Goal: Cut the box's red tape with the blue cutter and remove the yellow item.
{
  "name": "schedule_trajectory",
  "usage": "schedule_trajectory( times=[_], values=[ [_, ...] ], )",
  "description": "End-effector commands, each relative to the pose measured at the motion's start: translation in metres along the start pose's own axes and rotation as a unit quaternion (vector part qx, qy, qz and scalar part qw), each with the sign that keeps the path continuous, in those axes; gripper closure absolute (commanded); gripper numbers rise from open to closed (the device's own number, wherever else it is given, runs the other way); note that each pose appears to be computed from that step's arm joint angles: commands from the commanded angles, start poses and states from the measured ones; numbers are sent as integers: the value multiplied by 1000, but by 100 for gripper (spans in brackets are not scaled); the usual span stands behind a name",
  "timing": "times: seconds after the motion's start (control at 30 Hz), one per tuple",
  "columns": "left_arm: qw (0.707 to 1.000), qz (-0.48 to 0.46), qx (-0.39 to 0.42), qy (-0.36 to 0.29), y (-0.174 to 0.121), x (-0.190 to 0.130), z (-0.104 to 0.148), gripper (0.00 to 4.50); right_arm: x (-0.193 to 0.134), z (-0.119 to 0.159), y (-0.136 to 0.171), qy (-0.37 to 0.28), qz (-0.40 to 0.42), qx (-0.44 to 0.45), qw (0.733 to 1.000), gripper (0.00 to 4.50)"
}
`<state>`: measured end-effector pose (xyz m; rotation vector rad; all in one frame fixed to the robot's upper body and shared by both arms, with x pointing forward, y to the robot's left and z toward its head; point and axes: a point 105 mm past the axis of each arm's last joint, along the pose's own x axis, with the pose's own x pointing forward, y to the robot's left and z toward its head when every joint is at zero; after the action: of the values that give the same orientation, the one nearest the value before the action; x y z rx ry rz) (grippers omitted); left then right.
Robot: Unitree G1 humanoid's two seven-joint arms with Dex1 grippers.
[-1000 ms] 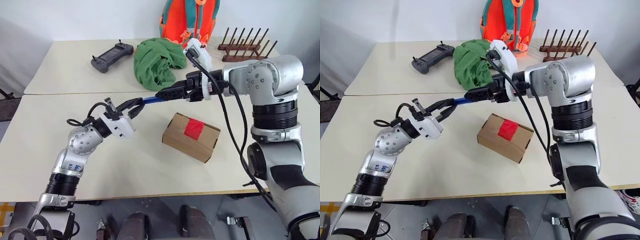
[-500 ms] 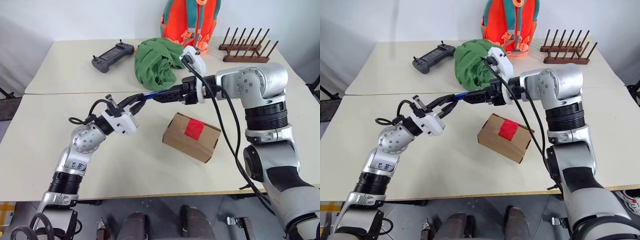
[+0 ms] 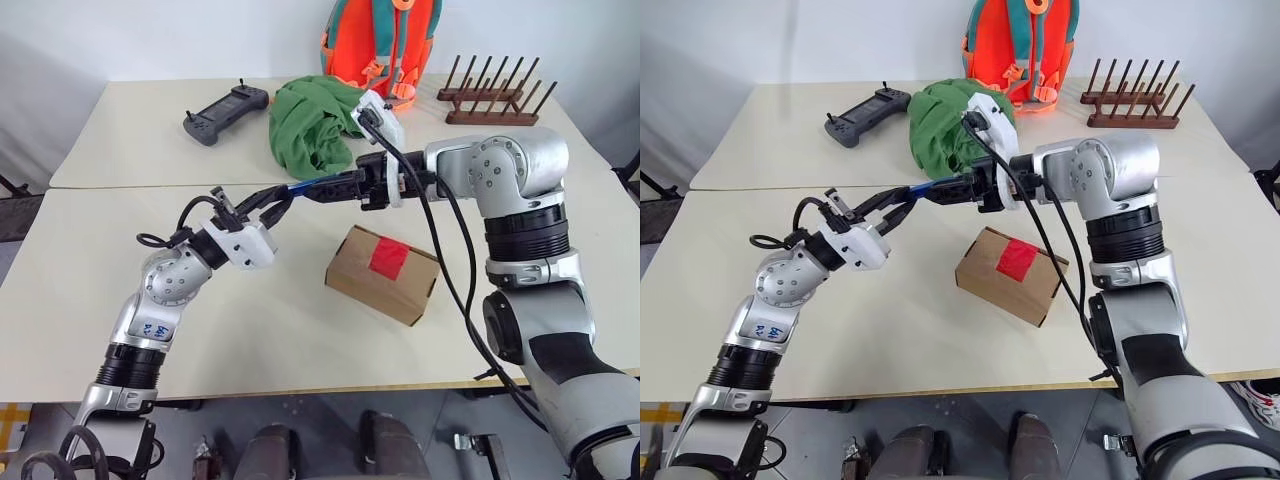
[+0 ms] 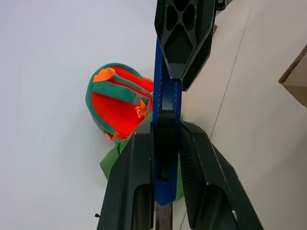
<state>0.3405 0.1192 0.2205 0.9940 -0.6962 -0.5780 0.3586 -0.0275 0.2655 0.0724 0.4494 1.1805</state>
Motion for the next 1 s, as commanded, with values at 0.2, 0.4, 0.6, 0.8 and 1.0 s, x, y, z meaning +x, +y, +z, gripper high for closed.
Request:
schedule_trajectory(
  times=[0.2, 0.4, 0.6, 0.8, 1.0],
  values=[
    [1000, 23, -13, -10, 8, 2, 8, 409, -11, 19, 4, -29, -9, -29, 999, 434],
    [988, -15, -140, 63, 1, 0, -8, 311, -17, 26, 1, -45, -22, -34, 998, 434],
    [978, 12, -192, 80, 24, -6, -10, 134, -22, 27, -3, -53, -39, -38, 997, 434],
    [959, 47, -255, 118, 51, -32, -25, 0, -26, 27, -7, -56, -50, -39, 996, 434],
    [930, 40, -313, 188, 60, -78, -48, 0, -32, 28, -10, -62, -61, -41, 995, 434]
  ],
)
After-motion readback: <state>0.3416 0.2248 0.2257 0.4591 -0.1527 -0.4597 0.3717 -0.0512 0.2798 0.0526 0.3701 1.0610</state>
